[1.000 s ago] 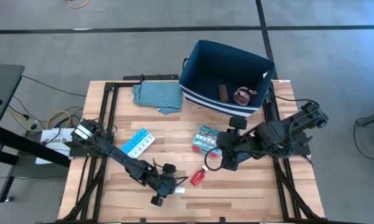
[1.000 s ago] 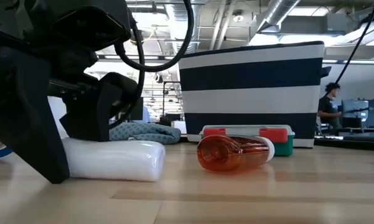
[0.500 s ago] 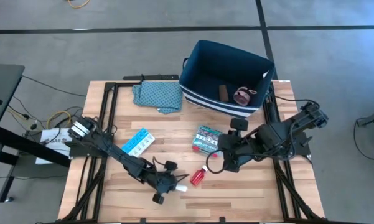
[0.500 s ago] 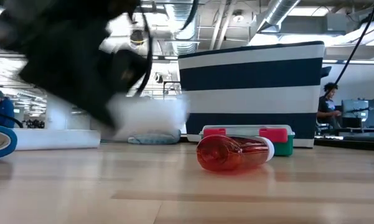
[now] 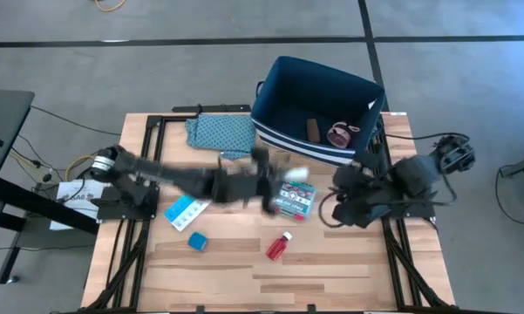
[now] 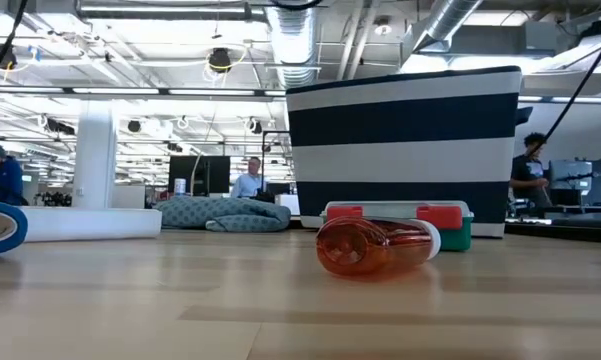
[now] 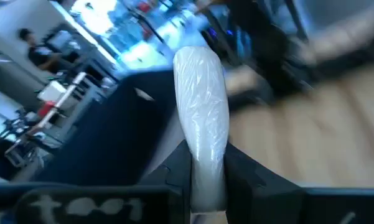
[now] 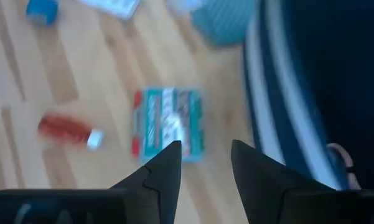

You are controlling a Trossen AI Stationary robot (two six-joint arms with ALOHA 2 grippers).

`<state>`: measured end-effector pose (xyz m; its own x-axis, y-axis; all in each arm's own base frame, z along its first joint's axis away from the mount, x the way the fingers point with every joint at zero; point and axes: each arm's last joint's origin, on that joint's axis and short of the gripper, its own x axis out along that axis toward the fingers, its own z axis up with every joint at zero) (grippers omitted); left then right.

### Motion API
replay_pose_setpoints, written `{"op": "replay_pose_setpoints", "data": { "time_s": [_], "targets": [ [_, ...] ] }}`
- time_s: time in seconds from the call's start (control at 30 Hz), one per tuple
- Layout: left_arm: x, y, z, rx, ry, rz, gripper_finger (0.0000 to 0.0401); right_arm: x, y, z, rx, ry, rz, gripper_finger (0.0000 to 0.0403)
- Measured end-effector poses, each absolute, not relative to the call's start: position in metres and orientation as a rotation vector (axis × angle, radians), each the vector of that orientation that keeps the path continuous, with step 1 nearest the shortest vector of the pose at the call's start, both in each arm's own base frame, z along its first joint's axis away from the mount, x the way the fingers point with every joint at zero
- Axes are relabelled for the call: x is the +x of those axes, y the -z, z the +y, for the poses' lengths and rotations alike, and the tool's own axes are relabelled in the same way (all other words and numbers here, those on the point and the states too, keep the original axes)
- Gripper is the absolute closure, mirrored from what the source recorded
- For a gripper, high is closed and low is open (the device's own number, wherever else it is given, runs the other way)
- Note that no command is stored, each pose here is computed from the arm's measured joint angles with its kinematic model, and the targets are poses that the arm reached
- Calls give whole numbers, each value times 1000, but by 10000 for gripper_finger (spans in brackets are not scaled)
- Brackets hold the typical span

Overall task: Pick & place medical supplies in basket/bin
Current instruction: Put the white rolled gauze into the blue basket

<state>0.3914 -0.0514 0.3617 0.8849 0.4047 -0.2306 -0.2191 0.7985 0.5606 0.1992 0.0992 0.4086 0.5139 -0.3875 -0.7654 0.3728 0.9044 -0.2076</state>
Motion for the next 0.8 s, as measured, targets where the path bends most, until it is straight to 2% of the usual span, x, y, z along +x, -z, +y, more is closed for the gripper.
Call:
{"op": "replay_pose_setpoints", "data": {
  "time_s": [0.1,0.2,0.4,0.57,0.8],
  "targets": [
    [408,-387,9,477,-433,301,367,190,-417,94,-2,509,834,270],
    [417,-396,77,389,-484,278,366,182,-424,87,11,577,739,270],
    [433,-349,184,217,-499,361,355,181,-428,81,-48,626,687,270],
    [437,-315,229,210,-514,430,339,184,-426,80,-66,629,703,271],
    [438,-294,236,321,-430,551,295,184,-426,80,-106,616,717,269]
  ]
}}
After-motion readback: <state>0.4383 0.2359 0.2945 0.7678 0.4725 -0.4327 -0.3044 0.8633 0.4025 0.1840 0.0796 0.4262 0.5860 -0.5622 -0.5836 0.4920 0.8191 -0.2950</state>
